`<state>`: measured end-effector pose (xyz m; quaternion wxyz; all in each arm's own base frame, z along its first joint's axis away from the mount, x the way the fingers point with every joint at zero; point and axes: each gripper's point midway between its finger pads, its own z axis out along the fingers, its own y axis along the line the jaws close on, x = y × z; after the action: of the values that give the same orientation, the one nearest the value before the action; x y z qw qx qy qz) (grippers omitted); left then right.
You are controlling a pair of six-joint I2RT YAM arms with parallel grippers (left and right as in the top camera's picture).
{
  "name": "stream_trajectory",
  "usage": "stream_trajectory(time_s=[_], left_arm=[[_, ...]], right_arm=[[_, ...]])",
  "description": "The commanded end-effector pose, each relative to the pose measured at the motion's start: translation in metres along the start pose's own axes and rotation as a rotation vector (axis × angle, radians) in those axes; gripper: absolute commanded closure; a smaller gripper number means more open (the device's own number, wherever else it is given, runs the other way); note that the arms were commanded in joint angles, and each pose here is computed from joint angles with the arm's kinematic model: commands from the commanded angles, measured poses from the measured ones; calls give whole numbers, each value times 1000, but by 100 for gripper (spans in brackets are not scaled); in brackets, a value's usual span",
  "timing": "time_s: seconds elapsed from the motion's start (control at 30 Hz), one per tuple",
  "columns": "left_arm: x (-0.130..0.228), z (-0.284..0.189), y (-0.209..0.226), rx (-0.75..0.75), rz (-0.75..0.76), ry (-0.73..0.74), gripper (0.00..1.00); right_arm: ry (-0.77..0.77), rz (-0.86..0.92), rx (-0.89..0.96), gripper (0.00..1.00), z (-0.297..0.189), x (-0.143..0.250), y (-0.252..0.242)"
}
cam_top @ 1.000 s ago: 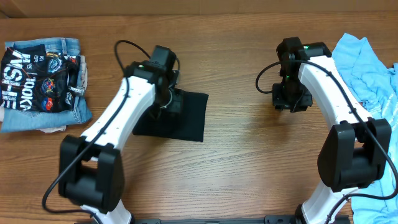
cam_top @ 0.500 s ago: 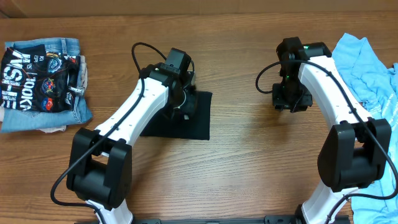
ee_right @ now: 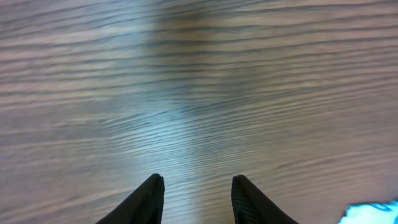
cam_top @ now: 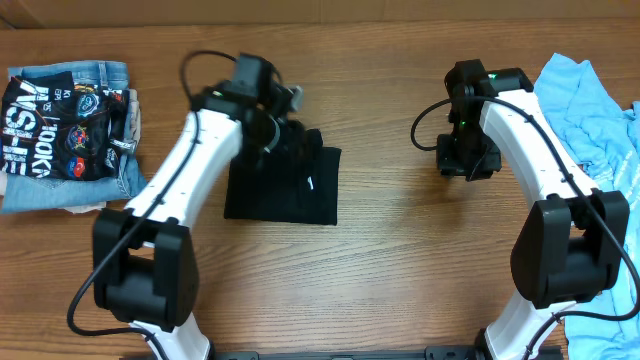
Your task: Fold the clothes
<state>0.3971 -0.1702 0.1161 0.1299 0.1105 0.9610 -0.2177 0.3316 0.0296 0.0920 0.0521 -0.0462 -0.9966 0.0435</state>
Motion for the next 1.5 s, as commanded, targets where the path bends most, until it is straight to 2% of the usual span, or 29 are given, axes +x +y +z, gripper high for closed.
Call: stream_trajectory(time_s=[0.0,0.17,0.23,0.37,0.5,0.67,0.87,0.93,0.97,1.0,1.03,1.07,1.13,1.23,1.33,1.47], left_arm=[[-35,-35,25,-107,21,-146,46],[-50,-40,63,-243,-10,-203,35],[-50,-39,81,-298,-63,-205,35],[-45,-26,98,-307,-162,-179,35],[-37,-5,113,-320,-194,-128,34],[-28,18,126,-329,-211,-77,32],[-21,29,130,-332,-220,-43,31],[-17,29,130,-332,-224,-29,31],[-15,29,130,-333,-227,-18,31],[-10,29,130,-334,-232,0,32],[-6,29,129,-335,-236,18,33],[0,29,129,-337,-243,41,35],[11,28,128,-339,-255,84,40],[28,27,127,-344,-271,147,52],[40,30,127,-345,-282,184,60],[56,37,126,-326,-296,226,71]], right_arm=[[-21,-120,-230,60,-18,1,39],[-54,-334,-567,51,-41,10,109],[-94,-383,-613,45,-47,7,129],[-192,-498,-637,41,-54,1,170],[-252,-616,-648,39,-52,5,216],[-277,-563,-533,39,-24,-4,246],[-262,-582,-530,40,6,-7,270],[-264,-584,-531,45,13,-10,275],[-268,-585,-533,56,15,-11,277],[-271,-585,-532,71,15,-12,277],[-273,-584,-530,80,15,-13,277],[-276,-583,-524,87,16,-14,276],[-281,-558,-480,94,19,-18,269],[-282,-460,-322,96,31,-30,237],[-287,-373,-181,91,38,-40,205],[-287,-348,-134,87,40,-43,192]])
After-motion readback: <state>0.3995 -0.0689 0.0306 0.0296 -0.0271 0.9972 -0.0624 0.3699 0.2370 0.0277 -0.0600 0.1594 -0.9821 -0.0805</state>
